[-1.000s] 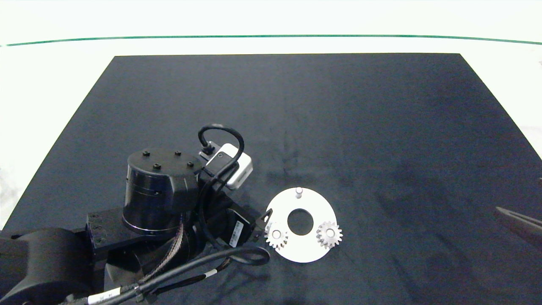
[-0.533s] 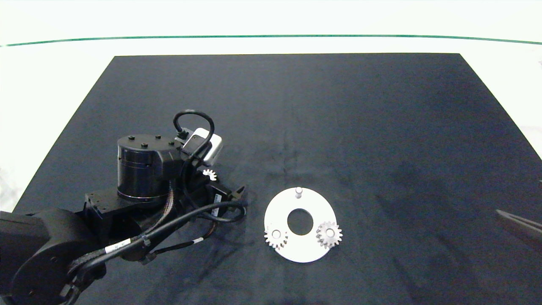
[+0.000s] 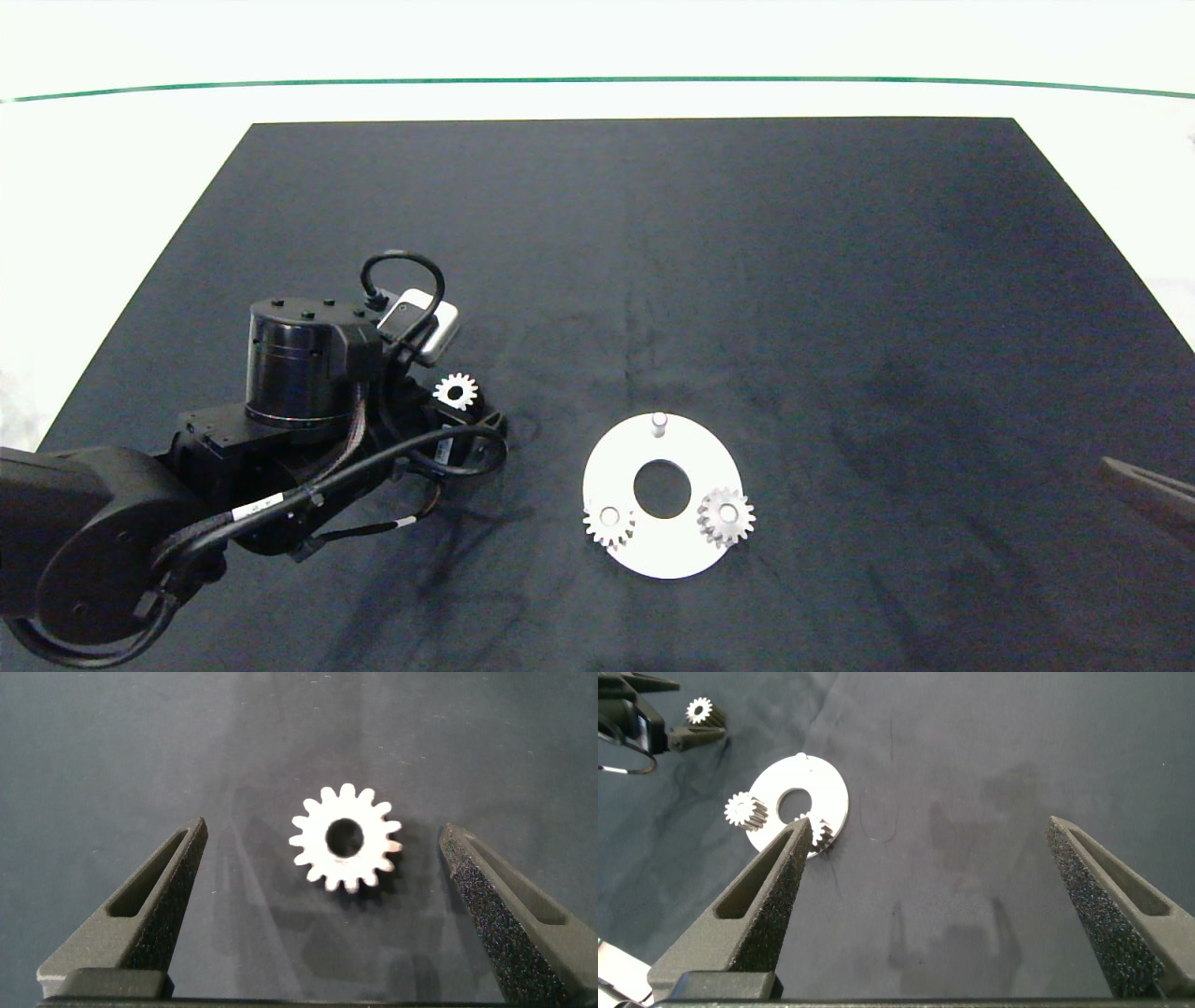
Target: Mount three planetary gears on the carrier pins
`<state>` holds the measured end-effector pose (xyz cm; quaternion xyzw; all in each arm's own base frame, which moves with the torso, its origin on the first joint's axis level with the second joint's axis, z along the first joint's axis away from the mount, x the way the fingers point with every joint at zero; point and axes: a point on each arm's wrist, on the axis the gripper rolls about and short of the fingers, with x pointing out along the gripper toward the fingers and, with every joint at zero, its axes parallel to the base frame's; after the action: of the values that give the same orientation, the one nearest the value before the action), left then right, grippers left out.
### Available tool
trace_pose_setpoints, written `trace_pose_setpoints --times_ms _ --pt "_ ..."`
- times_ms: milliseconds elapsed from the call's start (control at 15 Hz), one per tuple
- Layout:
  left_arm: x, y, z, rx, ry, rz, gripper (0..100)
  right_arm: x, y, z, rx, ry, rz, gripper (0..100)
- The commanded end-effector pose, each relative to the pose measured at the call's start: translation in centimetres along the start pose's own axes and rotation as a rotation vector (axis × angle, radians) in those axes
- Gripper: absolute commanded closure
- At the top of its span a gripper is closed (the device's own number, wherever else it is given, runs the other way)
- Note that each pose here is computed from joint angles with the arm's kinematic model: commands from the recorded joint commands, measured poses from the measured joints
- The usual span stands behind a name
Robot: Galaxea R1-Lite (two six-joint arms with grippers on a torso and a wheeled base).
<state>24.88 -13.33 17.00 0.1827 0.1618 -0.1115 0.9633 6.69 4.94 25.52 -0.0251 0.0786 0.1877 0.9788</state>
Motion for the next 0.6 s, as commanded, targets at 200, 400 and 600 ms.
trace_pose_setpoints --times_ms 200,400,600 --pt "0.38 -0.17 0.41 -0.003 -0.009 -0.001 2 -0.13 -0.05 -0.03 0.001 -0.003 -0.002 0" --pt "0.52 -0.31 0.19 0.0 0.002 -0.005 8 -0.13 -0.05 -0.03 0.001 -0.003 -0.002 0" --pt "0.77 -0.49 -0.01 0.0 0.013 -0.008 14 -0.19 -0.07 -0.06 0.001 -0.004 -0.002 0"
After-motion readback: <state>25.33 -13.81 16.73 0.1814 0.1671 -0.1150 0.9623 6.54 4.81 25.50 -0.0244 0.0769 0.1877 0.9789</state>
